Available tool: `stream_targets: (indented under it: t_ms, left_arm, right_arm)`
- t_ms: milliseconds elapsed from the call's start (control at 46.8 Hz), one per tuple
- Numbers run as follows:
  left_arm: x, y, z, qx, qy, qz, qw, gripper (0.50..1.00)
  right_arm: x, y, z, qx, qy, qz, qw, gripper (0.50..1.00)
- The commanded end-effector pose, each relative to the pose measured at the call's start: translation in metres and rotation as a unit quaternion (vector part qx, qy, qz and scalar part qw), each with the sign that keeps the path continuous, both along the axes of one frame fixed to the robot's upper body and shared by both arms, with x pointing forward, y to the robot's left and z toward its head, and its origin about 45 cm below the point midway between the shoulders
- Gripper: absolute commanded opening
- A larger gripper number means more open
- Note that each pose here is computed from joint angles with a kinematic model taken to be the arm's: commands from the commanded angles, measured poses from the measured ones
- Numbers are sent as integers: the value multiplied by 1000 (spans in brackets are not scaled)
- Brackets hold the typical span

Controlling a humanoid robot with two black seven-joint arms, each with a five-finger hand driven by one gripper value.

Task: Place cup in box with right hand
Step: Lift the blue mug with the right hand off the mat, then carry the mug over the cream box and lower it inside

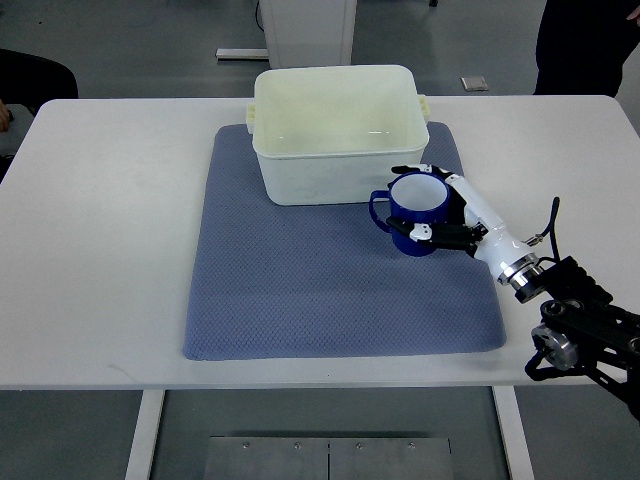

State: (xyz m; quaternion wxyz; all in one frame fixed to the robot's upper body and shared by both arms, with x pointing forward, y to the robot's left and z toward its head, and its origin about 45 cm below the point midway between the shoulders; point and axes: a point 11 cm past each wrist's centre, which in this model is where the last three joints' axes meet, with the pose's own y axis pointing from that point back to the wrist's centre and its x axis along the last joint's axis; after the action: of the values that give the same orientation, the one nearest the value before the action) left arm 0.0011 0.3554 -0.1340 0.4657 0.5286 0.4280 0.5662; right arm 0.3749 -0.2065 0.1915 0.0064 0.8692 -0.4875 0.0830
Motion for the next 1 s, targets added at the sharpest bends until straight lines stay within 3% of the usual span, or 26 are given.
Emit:
stream_targets:
  t_ms: [0,321,620,983]
  left_arm:
    - [0,0,0,0,0,0,1000,1000]
    - [0,0,0,0,0,0,1000,1000]
    - [0,0,0,0,0,0,1000,1000]
    - [0,0,0,0,0,0,1000,1000]
  right_arm:
    - [3,-13,10,-8,-8,-5,1000,500]
    - [27,-48,63,-14,-49,-26,998,500]
    - [46,-42,102,9,-79,-29,996,500]
    - [61,-18,123,6,-92,-9,996,500]
